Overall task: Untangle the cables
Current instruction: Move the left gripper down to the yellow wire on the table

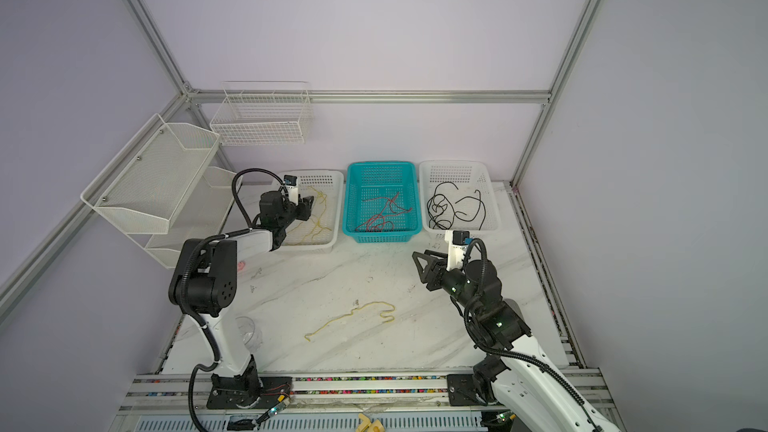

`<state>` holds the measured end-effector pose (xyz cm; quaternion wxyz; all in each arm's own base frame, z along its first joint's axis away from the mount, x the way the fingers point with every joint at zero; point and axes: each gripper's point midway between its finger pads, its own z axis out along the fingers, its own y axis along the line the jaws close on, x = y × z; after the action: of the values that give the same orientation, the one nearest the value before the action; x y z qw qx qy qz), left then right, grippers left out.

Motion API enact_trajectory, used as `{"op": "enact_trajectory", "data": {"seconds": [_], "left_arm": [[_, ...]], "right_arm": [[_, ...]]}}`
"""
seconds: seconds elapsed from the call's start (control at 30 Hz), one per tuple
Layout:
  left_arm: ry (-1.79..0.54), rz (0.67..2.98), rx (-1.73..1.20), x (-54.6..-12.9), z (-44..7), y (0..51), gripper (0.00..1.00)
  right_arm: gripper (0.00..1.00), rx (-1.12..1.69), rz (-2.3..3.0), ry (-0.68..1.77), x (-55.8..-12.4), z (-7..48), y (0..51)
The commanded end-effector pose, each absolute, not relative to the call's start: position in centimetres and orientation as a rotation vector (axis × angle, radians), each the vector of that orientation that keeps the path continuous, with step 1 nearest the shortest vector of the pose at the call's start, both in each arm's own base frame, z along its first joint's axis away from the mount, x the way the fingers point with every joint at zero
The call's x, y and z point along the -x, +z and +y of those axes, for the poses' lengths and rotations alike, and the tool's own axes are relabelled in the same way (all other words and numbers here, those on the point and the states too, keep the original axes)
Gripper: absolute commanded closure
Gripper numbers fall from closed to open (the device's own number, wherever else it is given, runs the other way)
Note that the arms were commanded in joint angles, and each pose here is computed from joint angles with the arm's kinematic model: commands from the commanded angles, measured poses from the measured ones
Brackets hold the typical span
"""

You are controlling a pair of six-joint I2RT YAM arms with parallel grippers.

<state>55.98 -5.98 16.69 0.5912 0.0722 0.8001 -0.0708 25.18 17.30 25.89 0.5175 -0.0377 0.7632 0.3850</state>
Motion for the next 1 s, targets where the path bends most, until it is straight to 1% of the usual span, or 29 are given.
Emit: {"op": "enact_trajectory", "data": {"seconds": [0.0,0.1,0.2,0.23,0.27,0.37,0.5,0.63,0.73,0.87,0.97], "left_arm": [[-0.196,1.724,-0.136,-55.3,-5.8,23.8,0.41],[-0.226,1.685,-0.069,-54.3,-5.4,26.8,0.35],[-0.252,1.658,0.012,-52.9,-4.9,29.8,0.25],[-0.276,1.662,0.052,-52.3,-4.7,30.5,0.18],[-0.295,1.674,0.087,-51.7,-4.5,30.9,0.14],[-0.37,1.733,0.09,-49.3,-5.3,31.1,0.06],[-0.451,1.826,0.133,-44.9,-6.9,30.3,0.05],[-0.48,2.026,0.07,-39.6,-10.6,25.4,0.07],[-0.485,2.164,-0.111,-35.8,-14.3,22.4,0.08],[-0.505,2.367,-0.455,-31.0,-19.8,18.4,0.11],[-0.454,2.479,-0.683,-28.5,-22.1,16.0,0.13]], "right_arm": [[0.52,0.106,1.807,0.94,-25.1,17.6,27.2],[0.51,0.108,1.849,0.933,-25.3,18.1,26.8],[0.51,0.126,1.913,0.943,-25.2,19.6,25.9],[0.51,0.131,1.932,0.936,-25.0,20.2,25.5],[0.5,0.141,1.957,0.921,-24.8,20.9,25.0],[0.5,0.158,2.016,0.867,-24.4,22.0,23.7],[0.5,0.157,2.06,0.852,-24.3,22.4,22.6],[0.5,0.156,2.063,0.837,-24.3,22.2,22.6],[0.5,0.16,2.058,0.826,-24.2,22.0,23.0],[0.49,0.162,2.066,0.81,-24.2,21.8,22.9],[0.5,0.166,2.069,0.82,-24.1,21.9,22.7]]}}
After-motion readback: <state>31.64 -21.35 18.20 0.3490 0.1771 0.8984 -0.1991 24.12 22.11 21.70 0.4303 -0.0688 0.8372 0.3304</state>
